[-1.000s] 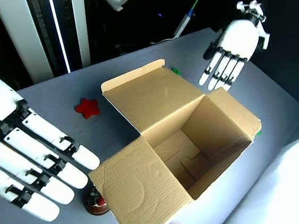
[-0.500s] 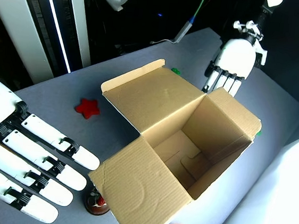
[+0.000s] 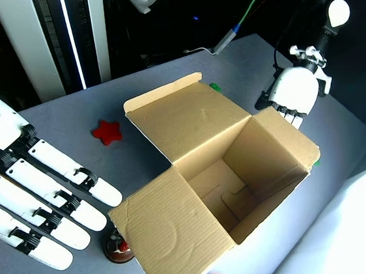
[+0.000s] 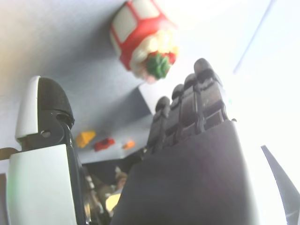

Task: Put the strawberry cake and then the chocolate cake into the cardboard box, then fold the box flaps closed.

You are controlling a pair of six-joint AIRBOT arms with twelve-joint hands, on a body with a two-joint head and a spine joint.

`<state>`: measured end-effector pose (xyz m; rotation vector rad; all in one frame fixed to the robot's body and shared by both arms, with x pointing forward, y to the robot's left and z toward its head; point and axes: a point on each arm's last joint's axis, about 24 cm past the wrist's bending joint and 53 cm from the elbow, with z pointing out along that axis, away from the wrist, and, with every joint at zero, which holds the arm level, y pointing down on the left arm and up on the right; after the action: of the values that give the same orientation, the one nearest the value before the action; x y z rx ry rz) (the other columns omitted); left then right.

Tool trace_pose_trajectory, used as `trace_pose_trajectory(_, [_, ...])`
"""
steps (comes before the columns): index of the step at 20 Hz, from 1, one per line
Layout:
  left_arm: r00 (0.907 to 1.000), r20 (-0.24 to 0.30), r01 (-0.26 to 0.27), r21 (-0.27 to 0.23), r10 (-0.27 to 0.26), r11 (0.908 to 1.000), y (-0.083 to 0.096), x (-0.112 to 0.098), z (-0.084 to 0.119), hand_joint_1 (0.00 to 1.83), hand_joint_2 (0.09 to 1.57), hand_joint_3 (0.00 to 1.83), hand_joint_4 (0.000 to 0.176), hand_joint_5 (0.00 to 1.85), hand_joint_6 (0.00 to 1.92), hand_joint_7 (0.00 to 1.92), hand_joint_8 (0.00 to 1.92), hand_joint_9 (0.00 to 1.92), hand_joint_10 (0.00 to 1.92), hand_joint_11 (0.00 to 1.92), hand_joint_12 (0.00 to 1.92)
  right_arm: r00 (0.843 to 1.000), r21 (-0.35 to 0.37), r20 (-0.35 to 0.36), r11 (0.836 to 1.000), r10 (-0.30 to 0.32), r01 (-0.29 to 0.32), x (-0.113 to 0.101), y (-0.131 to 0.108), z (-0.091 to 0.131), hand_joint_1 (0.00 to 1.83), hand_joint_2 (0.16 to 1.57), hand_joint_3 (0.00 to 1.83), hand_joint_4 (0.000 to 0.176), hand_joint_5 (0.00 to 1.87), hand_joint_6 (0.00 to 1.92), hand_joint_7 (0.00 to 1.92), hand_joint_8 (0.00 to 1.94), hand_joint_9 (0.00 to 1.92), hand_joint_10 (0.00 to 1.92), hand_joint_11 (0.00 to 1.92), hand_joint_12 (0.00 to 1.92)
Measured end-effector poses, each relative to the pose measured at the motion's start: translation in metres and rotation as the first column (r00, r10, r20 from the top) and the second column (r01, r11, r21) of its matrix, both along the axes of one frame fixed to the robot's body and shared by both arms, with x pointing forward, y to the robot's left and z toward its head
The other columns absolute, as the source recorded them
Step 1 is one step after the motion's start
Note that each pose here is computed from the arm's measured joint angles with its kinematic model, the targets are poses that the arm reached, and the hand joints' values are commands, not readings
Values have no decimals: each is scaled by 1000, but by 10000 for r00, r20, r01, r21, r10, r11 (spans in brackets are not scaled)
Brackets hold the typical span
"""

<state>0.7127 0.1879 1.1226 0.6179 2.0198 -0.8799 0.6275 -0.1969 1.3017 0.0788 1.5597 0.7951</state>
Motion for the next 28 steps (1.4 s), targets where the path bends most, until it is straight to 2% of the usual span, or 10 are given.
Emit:
trace_pose_trajectory(6, [10000, -7, -62, 63, 62, 10000, -9, 12, -9, 1118, 955, 0, 57, 0, 0, 0, 0, 0, 0, 0, 282, 10000, -14, -41, 10000, 29, -29, 0, 1, -1, 1120, 979, 0, 41, 0, 0, 0, 0, 0, 0, 15, 7])
trace_pose_trajectory(12, [9999, -92, 69, 180, -67, 9998, -21, 16, -21, 1146, 957, 0, 58, 0, 0, 1, 0, 0, 0, 0, 359, 10000, -19, -50, 10000, 33, -34, 0, 1, -1, 1043, 1036, 17, 40, 0, 0, 0, 0, 0, 0, 33, 28])
trace_pose_trajectory(14, [9997, -123, 211, 261, -208, 9994, -27, 14, -25, 1158, 946, 0, 57, 0, 0, 5, 1, 11, 3, 0, 399, 10000, -19, -50, 10000, 33, -34, 0, 1, -1, 1062, 1027, 11, 31, 0, 0, 0, 0, 5, 2, 13, 29])
trace_pose_trajectory(15, [9996, -121, 252, 304, -248, 9992, -29, 14, -27, 1163, 957, 0, 53, 0, 0, 0, 0, 0, 0, 0, 349, 10000, -21, -53, 10000, 35, -35, 0, 1, -1, 1065, 1028, 6, 34, 0, 0, 0, 0, 15, 4, 0, 164])
trace_pose_trajectory(18, [9996, -103, 250, 364, -246, 9990, -29, 14, -29, 1146, 968, 4, 50, 0, 0, 0, 0, 5, 1, 0, 395, 10000, -24, -60, 10000, 38, -38, 0, 1, -2, 1049, 1036, 8, 31, 0, 0, 2, 0, 18, 4, 0, 234])
trace_pose_trajectory(19, [9997, -65, 242, 414, -239, 9988, -29, 15, -30, 1154, 964, 2, 55, 0, 0, 0, 0, 0, 0, 0, 366, 10000, -22, -65, 10000, 39, -39, 0, 1, -2, 1067, 1028, 3, 28, 0, 0, 10, 1, 14, 2, 0, 201])
trace_pose_trajectory(20, [9997, 7, 256, 559, -257, 9981, -30, 17, -32, 1143, 964, 1, 56, 0, 0, 0, 0, 0, 0, 0, 359, 10000, -24, -64, 10000, 47, -47, 0, 2, -2, 1093, 1024, 1, 38, 0, 0, 2, 0, 2, 0, 0, 58])
trace_pose_trajectory(22, [9997, -8, 260, 535, -260, 9982, -32, 18, -34, 1139, 963, 1, 54, 0, 0, 0, 0, 0, 0, 0, 357, 10000, -27, -75, 10000, 62, -63, -1, 2, -2, 1104, 1029, 3, 40, 0, 0, 0, 0, 0, 0, 0, 11])
trace_pose_trajectory(25, [9997, -1, 237, 536, -237, 9983, -32, 18, -34, 1144, 966, 0, 53, 0, 0, 7, 3, 15, 5, 0, 443, 9999, -30, -81, 10000, 65, -66, -1, 2, -2, 1103, 1014, 0, 26, 0, 0, 14, 5, 6, 2, 0, 0])
trace_pose_trajectory(28, [9998, 15, 180, 553, -181, 9983, -29, 20, -34, 1185, 954, 0, 55, 45, 12, 54, 10, 45, 11, 0, 475, 9999, -35, -91, 10000, 70, -70, -1, 2, -2, 1114, 1023, 0, 25, 0, 0, 27, 9, 14, 6, 2, 1])
